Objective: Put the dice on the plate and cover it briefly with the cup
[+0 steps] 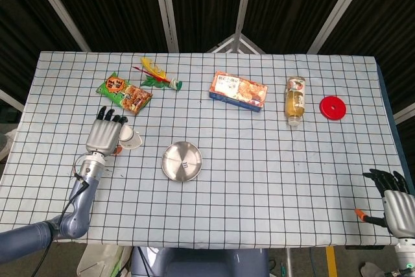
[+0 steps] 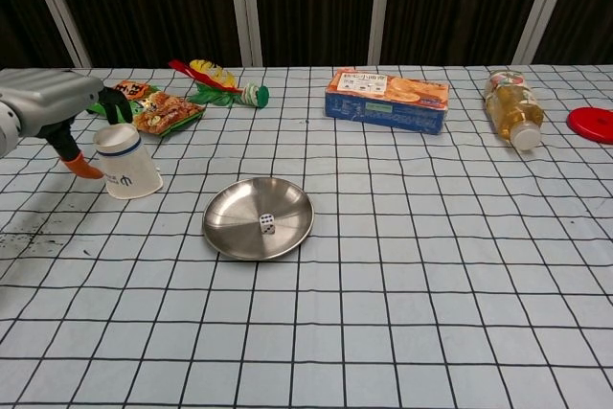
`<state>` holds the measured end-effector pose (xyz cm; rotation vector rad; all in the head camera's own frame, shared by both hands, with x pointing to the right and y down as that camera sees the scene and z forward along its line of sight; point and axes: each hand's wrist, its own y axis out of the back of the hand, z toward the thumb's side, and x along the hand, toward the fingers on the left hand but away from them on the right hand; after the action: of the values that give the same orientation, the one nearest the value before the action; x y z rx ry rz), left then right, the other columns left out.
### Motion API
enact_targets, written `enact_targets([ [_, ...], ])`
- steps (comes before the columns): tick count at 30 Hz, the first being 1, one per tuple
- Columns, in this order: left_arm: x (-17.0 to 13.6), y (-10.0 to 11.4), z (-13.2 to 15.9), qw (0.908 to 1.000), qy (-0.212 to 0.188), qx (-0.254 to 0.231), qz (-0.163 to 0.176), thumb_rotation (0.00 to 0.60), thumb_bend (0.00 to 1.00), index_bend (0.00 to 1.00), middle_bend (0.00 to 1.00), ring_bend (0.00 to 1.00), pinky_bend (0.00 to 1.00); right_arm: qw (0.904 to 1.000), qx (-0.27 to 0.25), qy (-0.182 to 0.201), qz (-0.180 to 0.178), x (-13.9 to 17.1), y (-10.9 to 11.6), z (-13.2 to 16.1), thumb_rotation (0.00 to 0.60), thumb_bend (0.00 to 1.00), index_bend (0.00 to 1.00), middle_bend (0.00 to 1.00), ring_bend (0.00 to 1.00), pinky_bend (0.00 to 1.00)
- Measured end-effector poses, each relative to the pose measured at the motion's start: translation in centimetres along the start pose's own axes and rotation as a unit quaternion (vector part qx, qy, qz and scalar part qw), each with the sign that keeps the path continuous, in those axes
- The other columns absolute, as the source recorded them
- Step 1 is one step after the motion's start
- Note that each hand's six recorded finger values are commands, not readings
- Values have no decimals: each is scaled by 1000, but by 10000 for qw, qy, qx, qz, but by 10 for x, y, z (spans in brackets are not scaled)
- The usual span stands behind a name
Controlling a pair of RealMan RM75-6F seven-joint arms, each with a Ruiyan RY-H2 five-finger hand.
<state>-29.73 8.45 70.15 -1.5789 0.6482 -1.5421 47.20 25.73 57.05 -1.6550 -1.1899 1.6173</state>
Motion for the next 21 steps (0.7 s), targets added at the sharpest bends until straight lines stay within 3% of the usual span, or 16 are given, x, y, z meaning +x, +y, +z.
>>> enact_targets([
  [13,-1,6,1,9997,-92,-157,189,600,313,308,316,161,71,10000,17,44,16,0,-2,3,600,96,248,188,126,0],
  [21,0,4,4,9997,-143,-90,168,600,399,337,323,161,71,10000,20,30,56,-1,-3,2,600,96,248,188,126,0],
])
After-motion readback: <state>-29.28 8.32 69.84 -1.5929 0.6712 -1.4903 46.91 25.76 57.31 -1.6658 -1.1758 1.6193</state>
